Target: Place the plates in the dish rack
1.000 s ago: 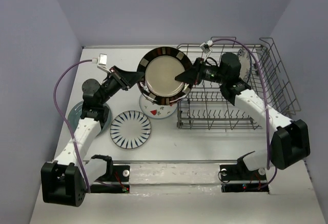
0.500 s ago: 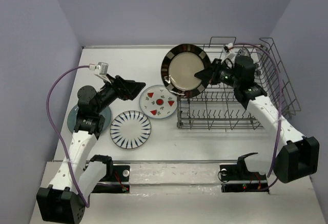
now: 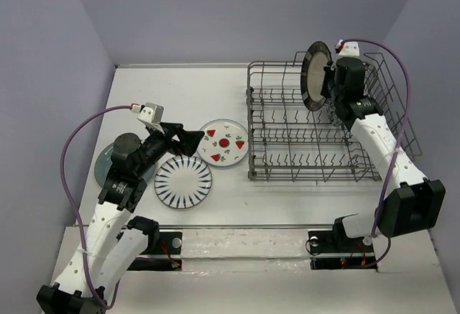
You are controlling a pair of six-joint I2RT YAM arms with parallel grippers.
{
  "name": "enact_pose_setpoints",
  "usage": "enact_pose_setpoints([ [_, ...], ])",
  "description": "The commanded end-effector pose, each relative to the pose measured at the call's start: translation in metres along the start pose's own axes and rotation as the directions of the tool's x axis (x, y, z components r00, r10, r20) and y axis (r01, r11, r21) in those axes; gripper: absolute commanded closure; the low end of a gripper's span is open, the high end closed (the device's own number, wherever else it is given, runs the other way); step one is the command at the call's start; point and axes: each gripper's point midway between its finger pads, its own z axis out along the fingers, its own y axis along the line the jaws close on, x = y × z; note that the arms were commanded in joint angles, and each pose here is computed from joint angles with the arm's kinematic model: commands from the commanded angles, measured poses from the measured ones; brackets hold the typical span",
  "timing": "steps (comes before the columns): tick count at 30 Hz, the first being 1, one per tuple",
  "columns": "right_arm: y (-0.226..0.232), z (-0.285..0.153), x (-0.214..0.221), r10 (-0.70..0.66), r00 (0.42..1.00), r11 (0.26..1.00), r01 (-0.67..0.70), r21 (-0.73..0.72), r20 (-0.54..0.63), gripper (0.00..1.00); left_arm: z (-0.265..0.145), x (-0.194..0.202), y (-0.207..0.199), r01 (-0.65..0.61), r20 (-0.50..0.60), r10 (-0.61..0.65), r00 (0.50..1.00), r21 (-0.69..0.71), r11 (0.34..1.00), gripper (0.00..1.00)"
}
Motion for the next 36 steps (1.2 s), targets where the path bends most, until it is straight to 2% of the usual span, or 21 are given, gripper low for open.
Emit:
enact_pose_setpoints([
  [1,-0.030,-0.016,-0.097,-0.067,0.962,0.986,0.023,0.167,0.263,0.93,-0.007,-0.017,0.001,-0.081,0.052,0.083,0.995,-0.047,0.996,0.01],
  [10,-0.036,0.021,-0.061,-0.120,0.981,0.974,0.087,0.208,0.153,0.93,-0.007,-0.012,-0.006,-0.084,0.042,0.085,0.995,-0.023,0.996,0.01],
  [18,-0.025,0.053,-0.019,-0.152,0.987,0.980,0.143,0.136,0.057,0.93,-0.008,-0.011,-0.006,-0.079,0.041,0.080,0.996,-0.025,0.997,0.01],
  [26,-0.026,0.068,0.021,-0.143,0.989,0.979,0.145,0.140,-0.023,0.92,-0.007,-0.010,-0.005,-0.077,0.039,0.078,0.996,-0.030,0.997,0.01],
  [28,-0.031,0.069,0.024,-0.128,0.991,0.979,0.131,0.155,-0.028,0.86,-0.006,-0.010,-0.003,-0.073,0.039,0.074,0.996,-0.040,0.997,0.01],
  [31,-0.032,0.067,0.026,-0.099,0.995,0.981,0.102,0.163,-0.026,0.61,-0.006,-0.009,0.004,-0.066,0.039,0.069,0.997,-0.072,0.995,0.01],
  [32,-0.032,0.064,0.023,-0.090,0.996,0.982,0.092,0.164,-0.019,0.42,-0.006,-0.008,0.006,-0.062,0.038,0.065,0.997,-0.083,0.995,0.01],
  [35,-0.029,0.058,0.016,-0.037,0.999,0.987,0.037,0.156,-0.005,0.22,-0.004,-0.006,0.011,-0.055,0.031,0.059,0.998,-0.109,0.992,0.01],
  [36,-0.028,0.056,0.013,-0.029,1.000,0.988,0.030,0.152,-0.004,0.19,-0.004,-0.005,0.013,-0.052,0.027,0.056,0.998,-0.118,0.992,0.01],
])
